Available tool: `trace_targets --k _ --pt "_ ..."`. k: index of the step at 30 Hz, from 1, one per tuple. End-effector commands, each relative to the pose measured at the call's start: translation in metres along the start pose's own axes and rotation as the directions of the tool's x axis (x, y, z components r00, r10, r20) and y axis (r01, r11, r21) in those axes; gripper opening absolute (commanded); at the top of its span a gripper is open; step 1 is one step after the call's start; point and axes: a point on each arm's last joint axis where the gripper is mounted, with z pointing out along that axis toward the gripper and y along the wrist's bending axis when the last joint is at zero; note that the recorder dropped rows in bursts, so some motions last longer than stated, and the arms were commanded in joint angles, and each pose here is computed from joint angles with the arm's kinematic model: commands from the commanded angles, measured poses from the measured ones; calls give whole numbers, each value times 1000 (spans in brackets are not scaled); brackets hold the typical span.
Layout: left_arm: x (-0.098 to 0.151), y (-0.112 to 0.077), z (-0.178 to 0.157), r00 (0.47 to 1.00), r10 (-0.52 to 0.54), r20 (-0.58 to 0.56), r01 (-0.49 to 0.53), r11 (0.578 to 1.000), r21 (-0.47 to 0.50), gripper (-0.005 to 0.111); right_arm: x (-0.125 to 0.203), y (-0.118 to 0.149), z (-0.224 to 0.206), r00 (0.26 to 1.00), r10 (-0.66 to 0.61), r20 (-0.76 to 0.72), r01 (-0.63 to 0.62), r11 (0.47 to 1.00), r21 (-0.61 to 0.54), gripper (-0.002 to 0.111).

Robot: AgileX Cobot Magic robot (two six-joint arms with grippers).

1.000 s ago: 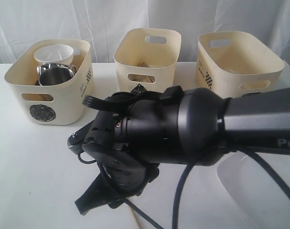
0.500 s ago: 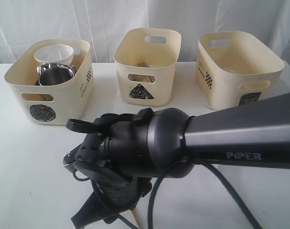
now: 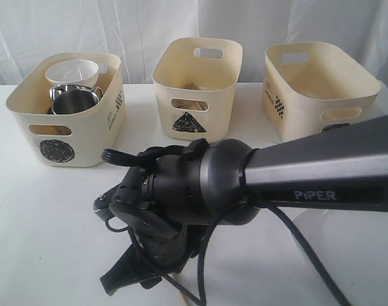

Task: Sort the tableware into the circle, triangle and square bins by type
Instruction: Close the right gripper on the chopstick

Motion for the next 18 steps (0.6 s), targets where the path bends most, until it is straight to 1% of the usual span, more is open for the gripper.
trace_targets --k 1,18 --pt "1 0 0 1000 -6 2 6 1000 -1 47 -3 -8 6 999 37 -19 -37 999 -4 48" --pt "1 0 0 1000 -6 2 6 1000 -1 47 2 -4 27 995 -7 -95 4 1000 -29 47"
